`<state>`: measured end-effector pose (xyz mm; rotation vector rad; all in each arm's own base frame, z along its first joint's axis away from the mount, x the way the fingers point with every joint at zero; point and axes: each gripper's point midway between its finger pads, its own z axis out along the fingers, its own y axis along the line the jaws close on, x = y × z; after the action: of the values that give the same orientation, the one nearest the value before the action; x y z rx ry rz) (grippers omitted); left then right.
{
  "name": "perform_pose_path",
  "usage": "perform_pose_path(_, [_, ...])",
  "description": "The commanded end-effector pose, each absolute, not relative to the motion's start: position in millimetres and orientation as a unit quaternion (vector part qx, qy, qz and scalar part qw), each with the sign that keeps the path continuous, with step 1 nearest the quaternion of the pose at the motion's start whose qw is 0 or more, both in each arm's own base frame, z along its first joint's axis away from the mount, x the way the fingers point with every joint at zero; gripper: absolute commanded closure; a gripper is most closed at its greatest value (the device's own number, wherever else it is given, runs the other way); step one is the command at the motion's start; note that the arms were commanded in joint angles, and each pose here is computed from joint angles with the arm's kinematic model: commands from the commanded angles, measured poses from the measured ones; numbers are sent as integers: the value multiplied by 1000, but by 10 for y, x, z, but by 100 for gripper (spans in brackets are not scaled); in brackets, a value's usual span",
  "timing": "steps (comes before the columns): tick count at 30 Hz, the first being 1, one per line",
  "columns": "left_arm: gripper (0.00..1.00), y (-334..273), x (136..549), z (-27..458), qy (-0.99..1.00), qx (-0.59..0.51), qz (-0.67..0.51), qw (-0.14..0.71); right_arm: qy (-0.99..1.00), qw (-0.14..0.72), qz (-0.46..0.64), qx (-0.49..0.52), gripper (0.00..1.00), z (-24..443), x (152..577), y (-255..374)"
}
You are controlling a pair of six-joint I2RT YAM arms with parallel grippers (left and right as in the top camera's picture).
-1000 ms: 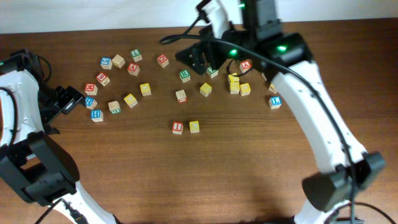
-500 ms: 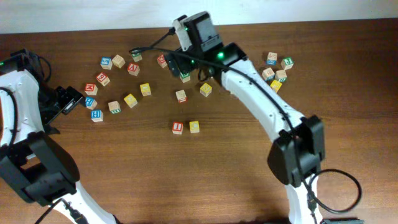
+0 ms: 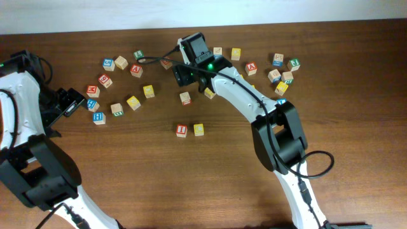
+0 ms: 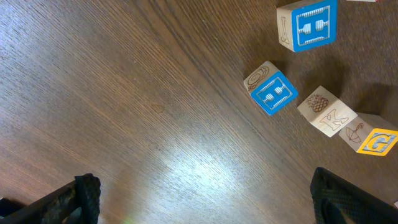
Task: Spell out ICRA
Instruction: 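Move the right gripper over the green R block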
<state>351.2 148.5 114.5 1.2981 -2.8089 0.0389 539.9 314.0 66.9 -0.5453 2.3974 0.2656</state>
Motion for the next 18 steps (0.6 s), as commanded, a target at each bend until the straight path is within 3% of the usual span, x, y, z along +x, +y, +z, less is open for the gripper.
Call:
perform_pose_path(1, [1, 1510, 3521, 1264, -905, 425, 11, 6, 920, 310, 105, -213, 17, 438, 5351, 3210])
perform_pose_path(3, [1, 1510, 3521, 1264, -905, 425, 11, 6, 921, 309, 105, -213, 20, 388, 5359, 3208])
perform_pose_path(6, [1, 1510, 3521, 1264, -905, 425, 11, 6, 922, 307, 104, -213, 39, 309, 5369, 3215])
perform_pose_path(14, [1, 1510, 3521, 1264, -905, 425, 11, 6, 926, 295, 101, -215, 39, 109, 5346, 3215])
perform_pose_path(18, [1, 1510, 3521, 1264, -905, 425, 11, 6, 924, 300, 103, -214, 53, 126, 5365, 3227])
